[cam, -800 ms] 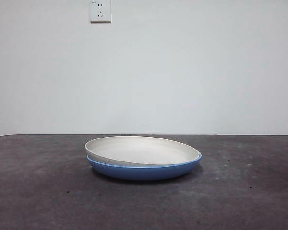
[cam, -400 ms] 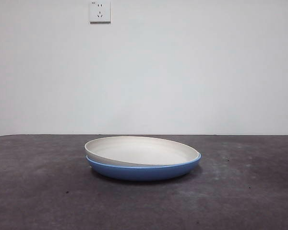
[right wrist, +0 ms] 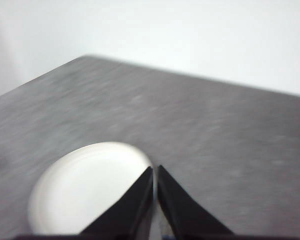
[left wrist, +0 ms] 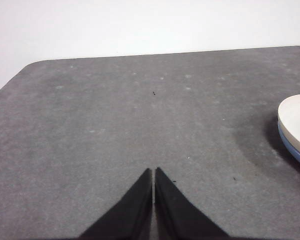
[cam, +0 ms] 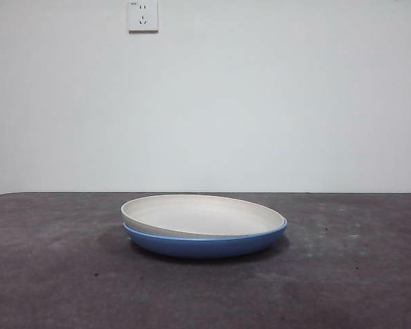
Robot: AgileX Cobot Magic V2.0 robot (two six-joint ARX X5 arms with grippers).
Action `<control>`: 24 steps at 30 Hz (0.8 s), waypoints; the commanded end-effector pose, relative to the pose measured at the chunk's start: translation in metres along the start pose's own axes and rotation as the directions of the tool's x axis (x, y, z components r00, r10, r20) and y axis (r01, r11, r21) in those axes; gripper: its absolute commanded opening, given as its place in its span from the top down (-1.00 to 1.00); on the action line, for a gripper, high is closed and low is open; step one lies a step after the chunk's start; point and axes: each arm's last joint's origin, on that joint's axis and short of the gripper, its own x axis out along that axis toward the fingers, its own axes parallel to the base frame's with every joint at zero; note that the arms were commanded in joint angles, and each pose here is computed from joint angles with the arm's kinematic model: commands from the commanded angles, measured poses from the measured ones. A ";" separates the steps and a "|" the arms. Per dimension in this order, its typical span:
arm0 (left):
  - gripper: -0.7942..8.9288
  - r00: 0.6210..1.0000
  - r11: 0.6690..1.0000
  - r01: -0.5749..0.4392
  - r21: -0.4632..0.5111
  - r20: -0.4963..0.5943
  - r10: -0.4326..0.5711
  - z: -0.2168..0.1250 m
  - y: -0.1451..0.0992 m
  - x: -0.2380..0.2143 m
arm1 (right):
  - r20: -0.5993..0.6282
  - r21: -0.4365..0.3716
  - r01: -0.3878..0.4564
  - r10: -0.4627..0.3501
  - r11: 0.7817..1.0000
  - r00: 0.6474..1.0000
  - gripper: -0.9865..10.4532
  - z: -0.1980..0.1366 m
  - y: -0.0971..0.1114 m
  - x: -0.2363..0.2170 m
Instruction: Pick up the white plate, put it on the blue plate, put it on desk
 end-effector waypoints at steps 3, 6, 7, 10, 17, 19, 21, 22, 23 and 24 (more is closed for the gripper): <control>0.82 1.000 1.000 -0.001 -0.009 -0.028 0.001 -0.008 0.000 0.002 | 0.164 -0.030 0.166 -0.159 0.986 0.973 0.81 -0.035 -0.011 -0.014; 0.82 1.000 1.000 -0.001 -0.009 -0.027 0.001 -0.008 0.000 0.002 | 0.220 -0.020 0.272 -0.261 0.962 0.940 0.81 -0.057 -0.016 -0.021; 0.82 1.000 1.000 -0.001 -0.009 -0.027 0.001 -0.008 0.000 0.002 | 0.233 -0.012 0.294 -0.283 0.956 0.930 0.81 -0.062 -0.017 -0.023; 0.82 1.000 1.000 -0.001 -0.009 -0.027 0.001 -0.008 0.000 0.002 | 0.255 0.011 0.378 -0.368 0.926 0.894 0.81 -0.078 -0.020 -0.027; 0.82 1.000 1.000 -0.001 -0.009 -0.028 0.001 -0.008 0.000 0.002 | 0.256 0.037 0.446 -0.440 0.894 0.861 0.81 -0.107 -0.023 -0.027; 0.82 1.000 1.000 -0.001 -0.009 -0.027 0.001 -0.008 0.000 0.002 | 0.249 0.044 0.449 -0.445 0.892 0.860 0.81 -0.115 -0.024 -0.025; 0.82 1.000 1.000 -0.001 -0.009 -0.027 0.001 -0.008 0.000 0.002 | 0.242 0.052 0.448 -0.446 0.893 0.862 0.81 -0.122 -0.024 -0.024; 0.82 1.000 1.000 -0.001 -0.009 -0.028 0.001 -0.008 0.000 0.002 | 0.237 0.059 0.446 -0.447 0.893 0.863 0.81 -0.126 -0.025 -0.023; 0.82 1.000 1.000 -0.001 -0.009 -0.027 0.001 -0.008 0.000 0.002 | 0.234 0.064 0.445 -0.447 0.893 0.863 0.81 -0.130 -0.025 -0.022; 0.82 1.000 1.000 -0.001 -0.009 -0.027 0.001 -0.008 0.000 0.002 | 0.231 0.069 0.444 -0.447 0.893 0.864 0.81 -0.133 -0.026 -0.021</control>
